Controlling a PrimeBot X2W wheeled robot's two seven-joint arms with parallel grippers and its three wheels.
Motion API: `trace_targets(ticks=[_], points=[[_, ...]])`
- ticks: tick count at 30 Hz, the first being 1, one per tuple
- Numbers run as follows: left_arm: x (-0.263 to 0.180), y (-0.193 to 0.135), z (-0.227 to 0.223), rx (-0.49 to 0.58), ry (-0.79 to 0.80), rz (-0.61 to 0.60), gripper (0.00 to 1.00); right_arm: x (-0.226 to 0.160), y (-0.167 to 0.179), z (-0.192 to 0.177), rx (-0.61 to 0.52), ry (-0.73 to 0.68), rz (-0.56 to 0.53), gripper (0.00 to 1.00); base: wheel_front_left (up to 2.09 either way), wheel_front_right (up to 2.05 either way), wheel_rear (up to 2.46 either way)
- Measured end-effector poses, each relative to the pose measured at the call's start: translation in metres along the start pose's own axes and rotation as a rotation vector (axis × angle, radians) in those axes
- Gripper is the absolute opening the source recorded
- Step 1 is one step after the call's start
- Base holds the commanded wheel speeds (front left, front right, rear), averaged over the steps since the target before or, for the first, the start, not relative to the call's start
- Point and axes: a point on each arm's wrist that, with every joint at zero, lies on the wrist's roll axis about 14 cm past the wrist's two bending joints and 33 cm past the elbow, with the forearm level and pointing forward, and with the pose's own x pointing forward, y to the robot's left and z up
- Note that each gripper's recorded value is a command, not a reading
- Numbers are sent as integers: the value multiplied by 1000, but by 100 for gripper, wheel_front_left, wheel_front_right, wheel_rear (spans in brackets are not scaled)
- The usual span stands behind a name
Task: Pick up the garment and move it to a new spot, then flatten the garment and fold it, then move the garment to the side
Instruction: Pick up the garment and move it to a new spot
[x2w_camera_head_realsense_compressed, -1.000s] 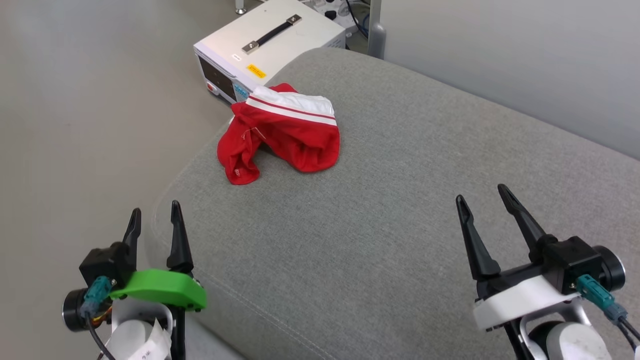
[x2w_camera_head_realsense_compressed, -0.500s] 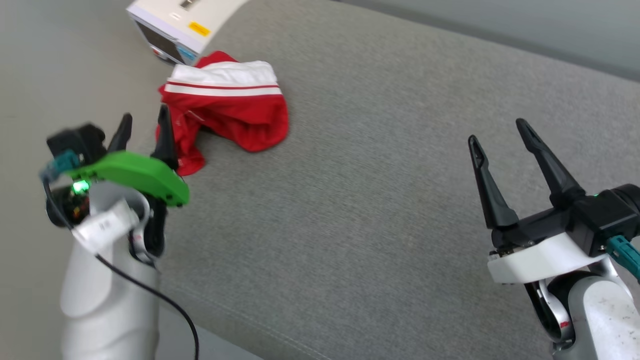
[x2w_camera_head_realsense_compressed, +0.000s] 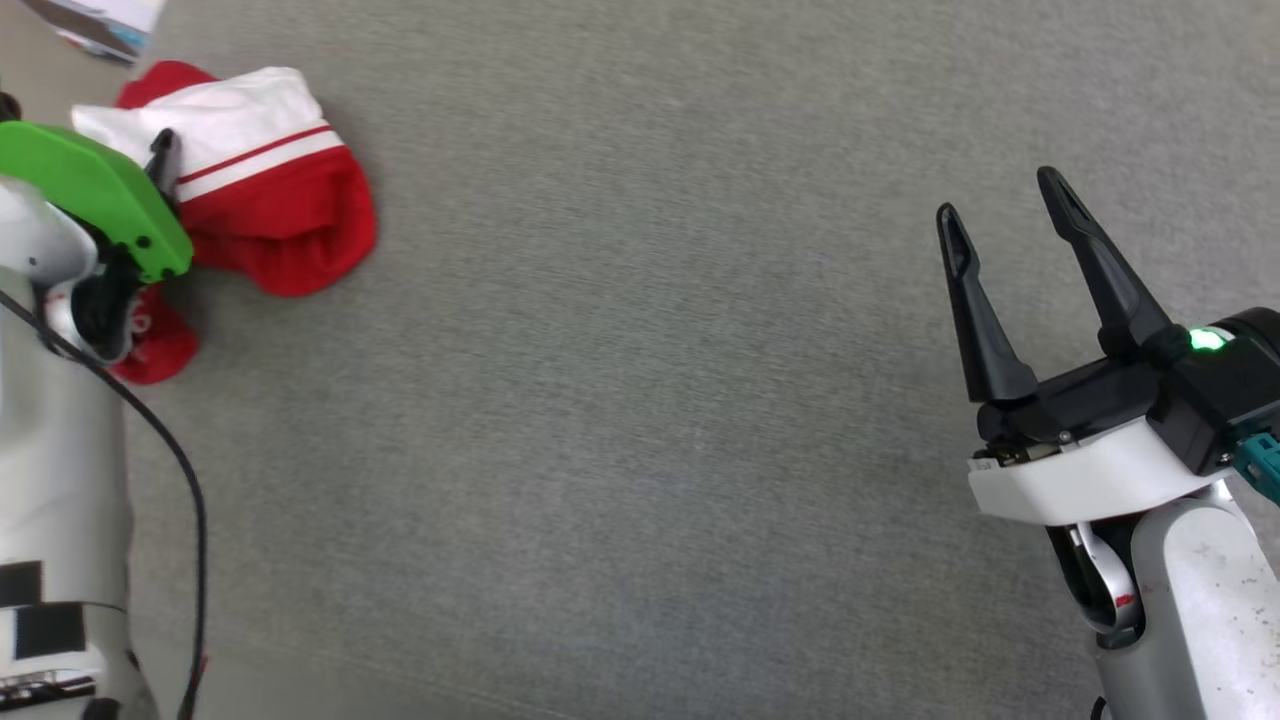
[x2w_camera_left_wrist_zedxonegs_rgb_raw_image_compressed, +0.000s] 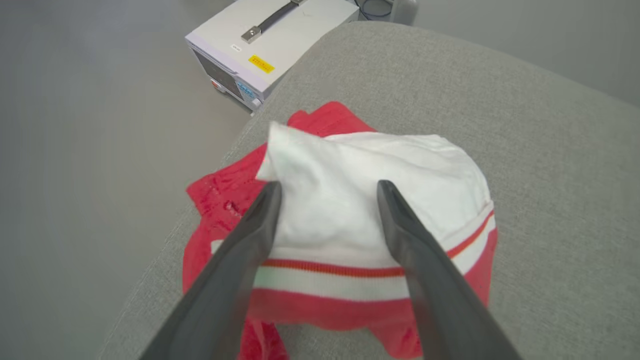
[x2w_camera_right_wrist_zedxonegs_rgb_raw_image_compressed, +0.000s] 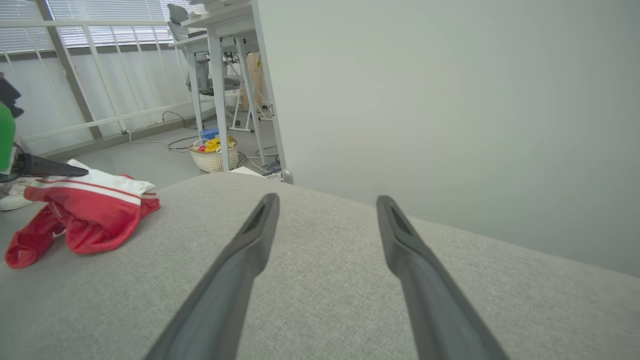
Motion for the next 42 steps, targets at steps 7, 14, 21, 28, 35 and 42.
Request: trace_targets(ticks=[7,14,21,28,35,42], points=[[32,-7,-61,28,337,-4,100,-12,-29,-20,4,36,-77,100,0,0,0],[43,-9,-90,43,537,21,100,-24,-51,-24,-18,52,-135,100,0,0,0],[38,-18,-89,17,579,21,0,-27,-55,-17,-32,46,-148,100,0,0,0],[27,-20,-76,86,438,-11,0,-31,-63,2,-90,29,-175,100,0,0,0],[9,-45,-36,176,194,-73,0,-44,-61,29,-110,-3,-223,100,0,0,0],[-21,-99,20,215,-85,-200,0,-67,-60,53,-137,-17,-281,100,0,0,0]])
